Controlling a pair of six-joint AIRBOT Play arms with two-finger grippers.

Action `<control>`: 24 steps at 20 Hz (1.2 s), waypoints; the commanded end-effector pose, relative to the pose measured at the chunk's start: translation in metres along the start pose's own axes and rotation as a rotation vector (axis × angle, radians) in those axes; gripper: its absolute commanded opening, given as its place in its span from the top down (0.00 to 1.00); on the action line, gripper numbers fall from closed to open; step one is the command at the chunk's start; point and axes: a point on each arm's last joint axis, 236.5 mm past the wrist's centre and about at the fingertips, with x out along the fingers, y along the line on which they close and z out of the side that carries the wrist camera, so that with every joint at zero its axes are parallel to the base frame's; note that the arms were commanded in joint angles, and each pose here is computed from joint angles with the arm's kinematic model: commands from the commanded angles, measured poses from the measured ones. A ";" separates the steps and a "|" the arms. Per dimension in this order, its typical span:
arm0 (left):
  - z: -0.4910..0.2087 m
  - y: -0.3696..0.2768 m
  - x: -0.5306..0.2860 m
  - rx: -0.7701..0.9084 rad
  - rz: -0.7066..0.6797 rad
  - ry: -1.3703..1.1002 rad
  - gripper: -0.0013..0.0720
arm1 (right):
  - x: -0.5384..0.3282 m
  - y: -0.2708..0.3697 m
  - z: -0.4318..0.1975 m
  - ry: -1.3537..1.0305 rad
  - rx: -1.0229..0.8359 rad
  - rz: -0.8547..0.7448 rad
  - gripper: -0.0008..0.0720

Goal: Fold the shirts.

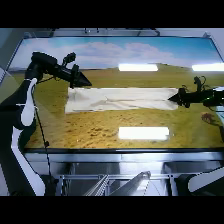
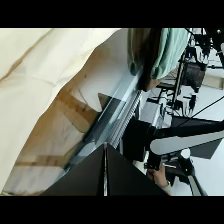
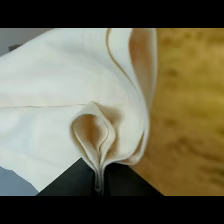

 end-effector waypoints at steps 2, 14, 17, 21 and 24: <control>0.002 0.018 0.087 -0.034 0.089 0.016 0.98 | -0.016 0.045 0.004 0.029 -0.097 0.067 0.96; 0.012 0.013 0.269 0.132 0.407 -0.052 0.99 | -0.146 0.127 -0.026 0.063 -0.278 0.227 0.96; -0.015 0.008 0.297 0.081 0.344 0.005 0.97 | -0.163 0.170 -0.026 0.013 -0.333 0.387 0.96; -0.012 -0.092 0.251 0.191 0.087 0.020 0.96 | -0.166 0.241 -0.038 0.004 -0.413 0.574 0.96; -0.019 -0.162 0.130 0.361 0.087 -0.046 0.96 | -0.111 0.284 -0.071 0.132 -0.490 0.568 0.96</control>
